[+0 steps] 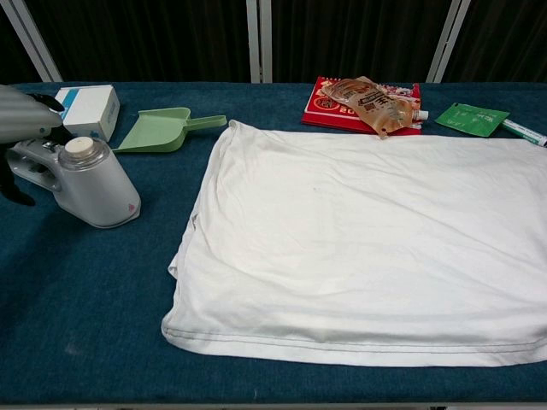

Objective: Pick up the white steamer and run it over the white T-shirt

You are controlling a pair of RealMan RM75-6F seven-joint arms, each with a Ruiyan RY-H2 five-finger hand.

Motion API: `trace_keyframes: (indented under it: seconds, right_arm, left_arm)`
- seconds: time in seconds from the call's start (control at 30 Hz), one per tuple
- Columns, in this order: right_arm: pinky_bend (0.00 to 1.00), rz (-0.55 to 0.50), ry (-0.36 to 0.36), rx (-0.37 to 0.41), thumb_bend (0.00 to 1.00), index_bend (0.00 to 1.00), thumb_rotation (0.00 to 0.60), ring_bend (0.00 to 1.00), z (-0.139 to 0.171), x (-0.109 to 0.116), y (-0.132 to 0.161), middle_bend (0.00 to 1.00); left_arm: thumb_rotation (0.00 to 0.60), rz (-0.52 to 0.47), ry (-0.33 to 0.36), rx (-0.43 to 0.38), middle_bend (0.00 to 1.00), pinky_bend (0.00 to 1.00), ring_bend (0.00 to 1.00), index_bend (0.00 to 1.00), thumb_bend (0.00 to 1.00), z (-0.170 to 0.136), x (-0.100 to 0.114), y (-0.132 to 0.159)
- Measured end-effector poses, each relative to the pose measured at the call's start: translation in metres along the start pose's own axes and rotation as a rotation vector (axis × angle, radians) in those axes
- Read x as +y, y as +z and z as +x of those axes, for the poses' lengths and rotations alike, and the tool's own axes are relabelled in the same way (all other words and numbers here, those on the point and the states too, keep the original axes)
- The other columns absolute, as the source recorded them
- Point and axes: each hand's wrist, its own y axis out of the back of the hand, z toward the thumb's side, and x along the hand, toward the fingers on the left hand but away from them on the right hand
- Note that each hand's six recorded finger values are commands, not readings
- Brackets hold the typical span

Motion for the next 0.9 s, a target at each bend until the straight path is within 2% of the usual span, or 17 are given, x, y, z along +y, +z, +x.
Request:
trace_keyframes:
  seconds: [0.1,0.27,0.47,0.9]
  right_arm:
    - [0.00,-0.003,-0.002,-0.001,0.13,0.00,0.600,0.00,0.0003,0.0002,-0.0004,0.02]
    - [0.00,-0.005,-0.004,-0.003,0.13,0.00,0.600,0.00,0.0007,0.0000,-0.0016,0.02]
    - [0.00,-0.008,-0.005,-0.005,0.13,0.00,0.600,0.00,0.0008,0.0000,-0.0030,0.02]
    - [0.00,-0.013,-0.006,-0.007,0.13,0.00,0.600,0.00,0.0011,0.0001,-0.0051,0.02]
  left_arm:
    - [0.600,-0.042,-0.014,-0.007,0.56,0.00,0.40,0.50,0.06,0.0004,-0.0012,0.0018]
    - [0.600,-0.083,-0.034,-0.018,0.66,0.00,0.49,0.57,0.06,0.0003,-0.0015,0.0038]
    - [0.600,-0.093,-0.049,-0.019,0.75,0.00,0.57,0.65,0.06,0.0004,-0.0006,0.0029]
    - [0.600,-0.132,-0.120,-0.008,0.76,0.00,0.58,0.67,0.14,-0.0066,-0.0091,0.0003]
